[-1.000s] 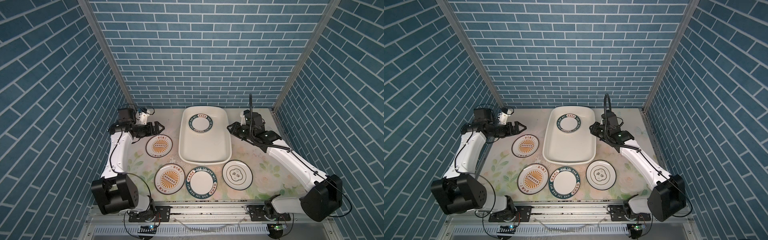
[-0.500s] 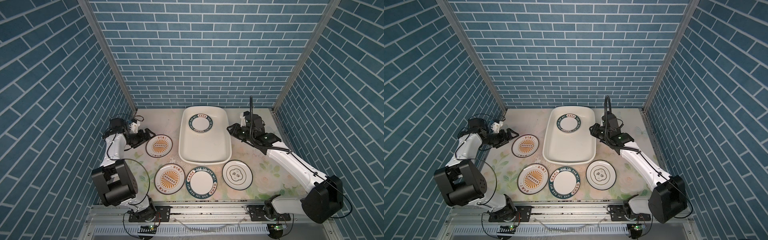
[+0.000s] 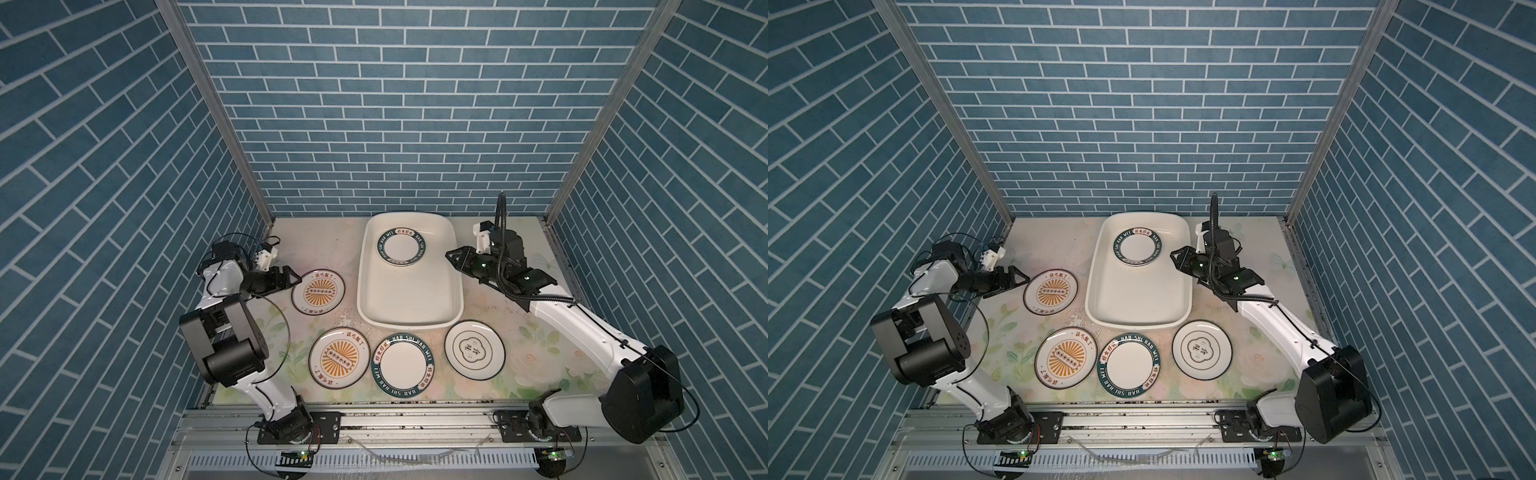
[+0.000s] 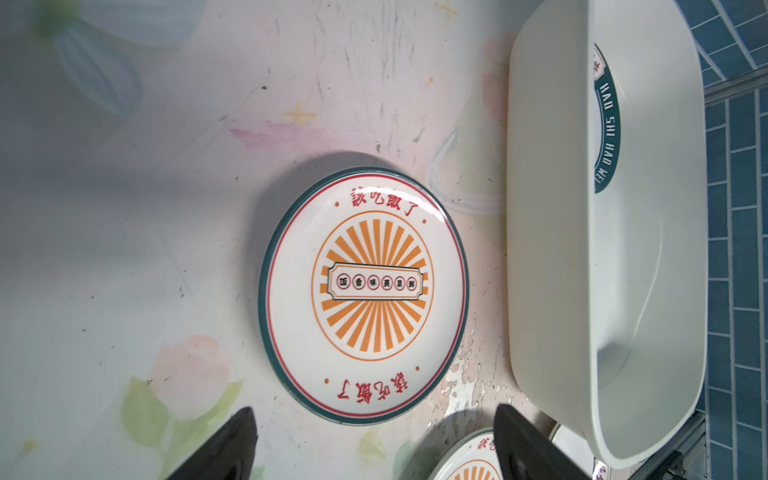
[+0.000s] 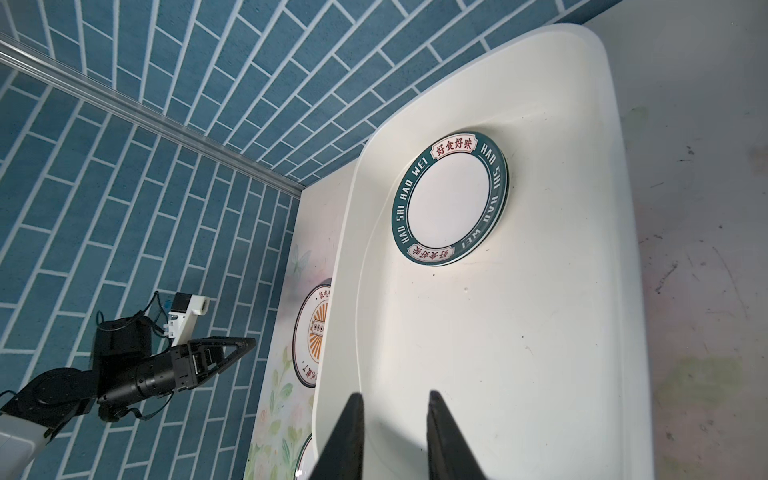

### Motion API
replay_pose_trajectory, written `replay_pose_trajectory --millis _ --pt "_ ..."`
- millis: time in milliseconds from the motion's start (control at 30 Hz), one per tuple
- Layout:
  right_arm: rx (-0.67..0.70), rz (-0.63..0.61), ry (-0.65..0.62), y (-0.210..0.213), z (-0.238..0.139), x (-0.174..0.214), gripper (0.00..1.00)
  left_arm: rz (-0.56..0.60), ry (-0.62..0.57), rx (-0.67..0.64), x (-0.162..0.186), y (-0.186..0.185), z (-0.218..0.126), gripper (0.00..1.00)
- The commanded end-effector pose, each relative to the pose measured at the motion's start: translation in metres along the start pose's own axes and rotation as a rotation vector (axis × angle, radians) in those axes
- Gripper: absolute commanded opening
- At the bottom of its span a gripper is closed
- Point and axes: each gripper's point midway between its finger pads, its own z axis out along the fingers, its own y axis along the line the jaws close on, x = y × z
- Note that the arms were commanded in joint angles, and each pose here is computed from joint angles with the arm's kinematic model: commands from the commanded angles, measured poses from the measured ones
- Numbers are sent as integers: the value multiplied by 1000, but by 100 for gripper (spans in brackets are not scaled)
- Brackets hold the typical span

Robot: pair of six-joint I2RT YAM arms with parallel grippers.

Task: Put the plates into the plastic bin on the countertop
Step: 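Lower the left gripper to the edge of the orange sunburst plate nearest the bin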

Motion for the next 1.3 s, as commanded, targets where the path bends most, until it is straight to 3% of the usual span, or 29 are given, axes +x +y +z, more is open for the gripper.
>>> replay_pose_trajectory --millis 0,267,500,833,1100,1267 --pt "-31 -48 -11 4 -1 -2 27 34 3 6 -3 12 0 91" --pt "-36 -29 -10 -2 3 2 27 22 84 121 5 22 29 92" --pt "-41 -24 4 -2 10 1 26 25 175 198 17 30 56 83" --pt "-46 5 5 -6 23 -3 26 35 222 198 28 33 74 79" --pt "-57 22 20 -7 28 -3 25 32 255 220 33 31 86 62" --pt "-52 27 22 -10 27 -1 25 20 259 230 34 31 89 61"
